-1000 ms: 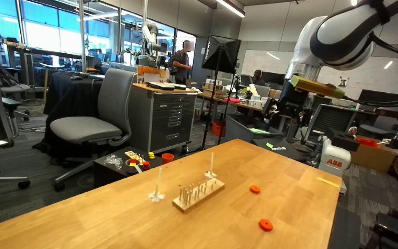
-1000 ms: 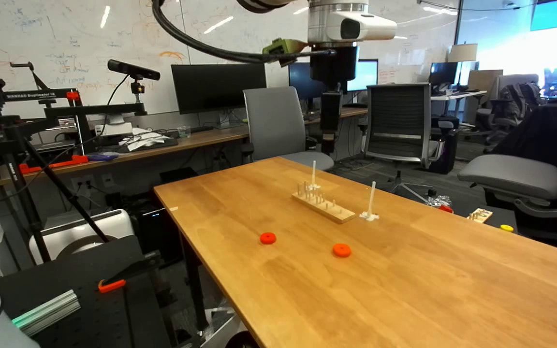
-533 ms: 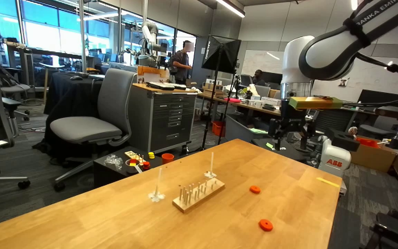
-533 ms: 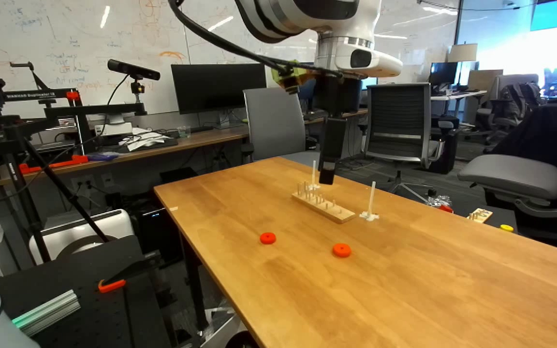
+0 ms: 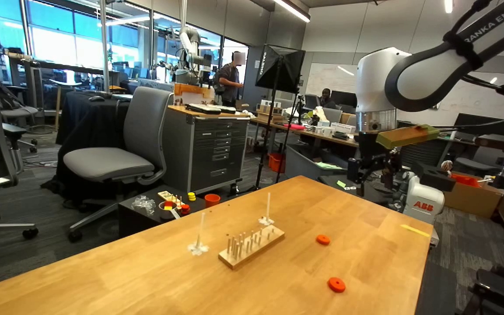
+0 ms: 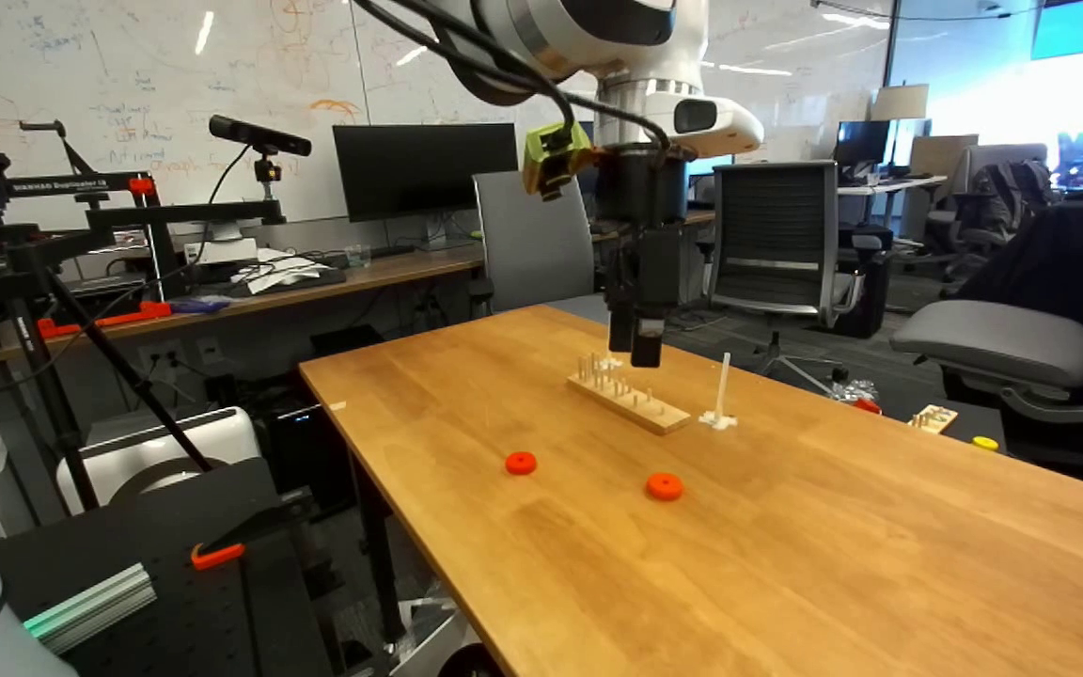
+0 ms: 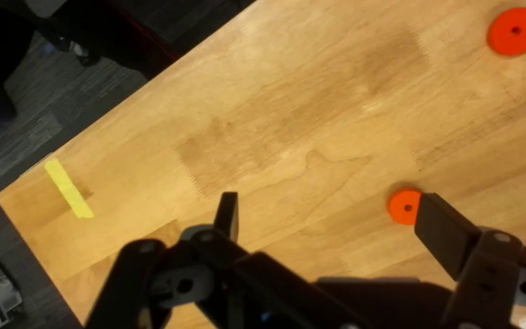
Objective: Pick up the orange ring on the right and place it on the wooden stand
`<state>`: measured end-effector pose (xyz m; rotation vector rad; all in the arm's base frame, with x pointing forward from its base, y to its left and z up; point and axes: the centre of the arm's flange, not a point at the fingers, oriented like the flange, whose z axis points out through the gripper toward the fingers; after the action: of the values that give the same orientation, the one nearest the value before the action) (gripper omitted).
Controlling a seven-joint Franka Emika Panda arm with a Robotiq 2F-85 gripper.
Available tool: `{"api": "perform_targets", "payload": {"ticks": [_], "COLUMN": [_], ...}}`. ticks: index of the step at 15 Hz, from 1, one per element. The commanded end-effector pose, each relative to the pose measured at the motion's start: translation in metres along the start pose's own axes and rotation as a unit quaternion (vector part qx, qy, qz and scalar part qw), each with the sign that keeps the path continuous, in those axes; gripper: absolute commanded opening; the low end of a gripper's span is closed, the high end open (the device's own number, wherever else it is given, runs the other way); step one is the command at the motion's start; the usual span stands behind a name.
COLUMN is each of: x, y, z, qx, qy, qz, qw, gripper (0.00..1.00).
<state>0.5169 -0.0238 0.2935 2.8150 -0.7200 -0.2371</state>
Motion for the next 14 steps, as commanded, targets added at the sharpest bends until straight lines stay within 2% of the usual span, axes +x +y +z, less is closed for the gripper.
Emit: {"api": "perform_targets", "payload": {"ticks": [1, 5, 6, 9, 10, 14], "x": [-0.002, -0.005, -0.012, -0.033, -0.015, -0.017], "y": [-0.001, -0.002, -0.004, -0.006, -0.007, -0.008], "z": [0.001, 0.001, 0.001, 0.004, 0.01, 0.015], "qx": [-0.01, -0.019, -0.074, -0.113, -0.087, -0.091], "qy": [0.001, 0.002, 0.024, 0.028, 0.019, 0.016], "qz": [-0.012, -0.025, -0.072, -0.138, -0.098, -0.102], "qw": [0.9999, 0.9995, 0.9944, 0.9835, 0.9912, 0.9905], "gripper": [1.0, 1.0, 1.0, 1.0, 1.0, 1.0]}}
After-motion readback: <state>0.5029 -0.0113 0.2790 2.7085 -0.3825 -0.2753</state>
